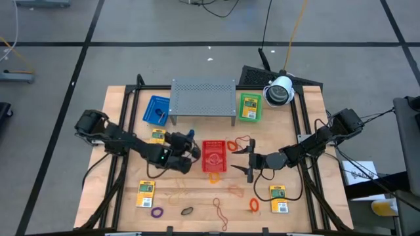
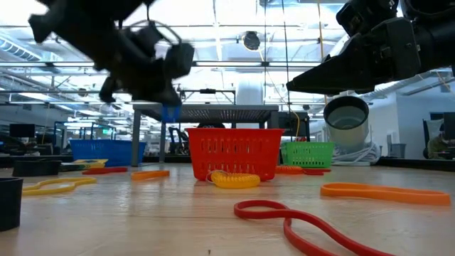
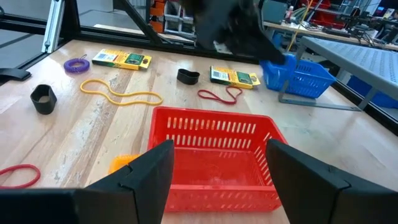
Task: Pick & Place Office Desk Supplies
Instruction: Put the blue spring keychain into the red basket
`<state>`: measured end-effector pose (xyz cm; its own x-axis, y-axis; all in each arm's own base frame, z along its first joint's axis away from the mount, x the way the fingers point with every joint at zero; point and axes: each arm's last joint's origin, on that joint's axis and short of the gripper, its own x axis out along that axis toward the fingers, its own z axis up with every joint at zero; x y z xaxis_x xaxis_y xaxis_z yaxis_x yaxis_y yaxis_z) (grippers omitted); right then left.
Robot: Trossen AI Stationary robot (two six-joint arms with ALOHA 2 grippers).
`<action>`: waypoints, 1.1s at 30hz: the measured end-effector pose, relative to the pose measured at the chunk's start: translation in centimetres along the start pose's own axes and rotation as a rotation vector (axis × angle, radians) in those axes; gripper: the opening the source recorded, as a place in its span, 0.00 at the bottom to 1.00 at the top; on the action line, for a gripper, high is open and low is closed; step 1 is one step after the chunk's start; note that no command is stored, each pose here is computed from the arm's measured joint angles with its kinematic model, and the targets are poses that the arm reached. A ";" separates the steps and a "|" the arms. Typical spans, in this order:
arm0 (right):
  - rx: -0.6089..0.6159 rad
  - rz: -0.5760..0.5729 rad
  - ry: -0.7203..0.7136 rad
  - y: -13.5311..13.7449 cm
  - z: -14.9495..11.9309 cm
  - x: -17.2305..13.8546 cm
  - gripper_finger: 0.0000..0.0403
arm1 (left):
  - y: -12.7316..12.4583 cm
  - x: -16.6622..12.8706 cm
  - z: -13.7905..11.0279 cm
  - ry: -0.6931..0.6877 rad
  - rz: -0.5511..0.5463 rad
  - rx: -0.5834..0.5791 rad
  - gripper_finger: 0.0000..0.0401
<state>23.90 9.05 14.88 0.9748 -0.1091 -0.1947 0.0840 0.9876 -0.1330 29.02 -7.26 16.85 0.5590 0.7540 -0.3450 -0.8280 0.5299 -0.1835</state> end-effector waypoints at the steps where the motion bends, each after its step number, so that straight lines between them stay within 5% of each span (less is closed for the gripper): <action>1: 0.000 0.000 0.000 0.0 0.0 0.0 0.61 | -0.3 -0.5 0.3 -0.012 -0.012 0.007 0.04; 15: -0.013 0.005 -0.013 0.0 0.1 0.0 0.61 | -2.3 -5.9 6.3 -0.128 -0.141 0.128 0.04; 25: -0.079 -0.037 -0.012 -0.8 0.2 0.4 0.61 | -3.0 -4.8 7.8 0.032 -0.463 0.293 0.04; 33: -0.104 -0.098 -0.011 -2.3 0.2 1.0 0.61 | -2.9 -2.9 7.9 0.083 -0.515 0.354 0.04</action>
<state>24.72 6.73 15.20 0.9651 -0.2030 -0.1652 0.1579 0.9550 -0.2511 30.16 -7.87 25.62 0.8650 0.3426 -0.3666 -0.3806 0.9241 -0.0345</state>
